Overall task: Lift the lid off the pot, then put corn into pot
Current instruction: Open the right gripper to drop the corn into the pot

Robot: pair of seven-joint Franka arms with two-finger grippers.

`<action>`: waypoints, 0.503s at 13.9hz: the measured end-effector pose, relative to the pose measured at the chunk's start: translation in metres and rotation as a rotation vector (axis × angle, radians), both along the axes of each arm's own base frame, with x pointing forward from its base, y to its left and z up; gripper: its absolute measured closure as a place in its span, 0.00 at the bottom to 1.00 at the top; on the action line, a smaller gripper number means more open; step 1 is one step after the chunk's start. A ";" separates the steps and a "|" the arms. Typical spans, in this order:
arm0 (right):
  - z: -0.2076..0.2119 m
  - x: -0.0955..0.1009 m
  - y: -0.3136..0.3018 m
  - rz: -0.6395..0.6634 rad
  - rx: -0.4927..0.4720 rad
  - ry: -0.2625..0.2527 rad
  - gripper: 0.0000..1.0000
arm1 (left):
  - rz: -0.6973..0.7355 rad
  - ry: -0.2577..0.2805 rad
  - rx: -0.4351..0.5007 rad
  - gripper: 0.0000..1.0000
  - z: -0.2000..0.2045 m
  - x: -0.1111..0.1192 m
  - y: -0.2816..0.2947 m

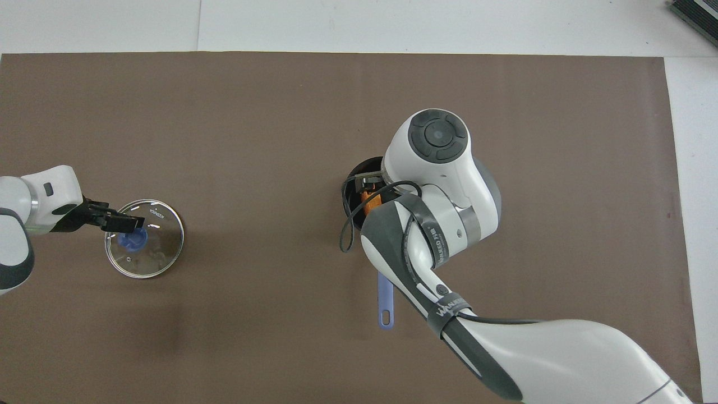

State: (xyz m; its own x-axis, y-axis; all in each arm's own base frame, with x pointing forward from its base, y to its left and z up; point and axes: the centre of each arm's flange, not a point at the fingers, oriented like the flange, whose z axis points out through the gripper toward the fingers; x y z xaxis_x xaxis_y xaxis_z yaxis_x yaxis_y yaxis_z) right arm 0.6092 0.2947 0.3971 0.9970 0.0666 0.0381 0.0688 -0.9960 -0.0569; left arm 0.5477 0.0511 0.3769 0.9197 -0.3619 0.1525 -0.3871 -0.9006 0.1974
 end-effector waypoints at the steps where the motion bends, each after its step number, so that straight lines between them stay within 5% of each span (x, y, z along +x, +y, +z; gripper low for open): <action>1: 0.022 0.004 -0.023 0.000 0.001 -0.007 0.00 | 0.034 -0.007 -0.004 0.00 0.011 0.007 -0.004; 7: 0.131 -0.010 -0.123 -0.039 -0.021 -0.020 0.00 | 0.142 0.006 0.103 0.00 0.077 0.046 -0.059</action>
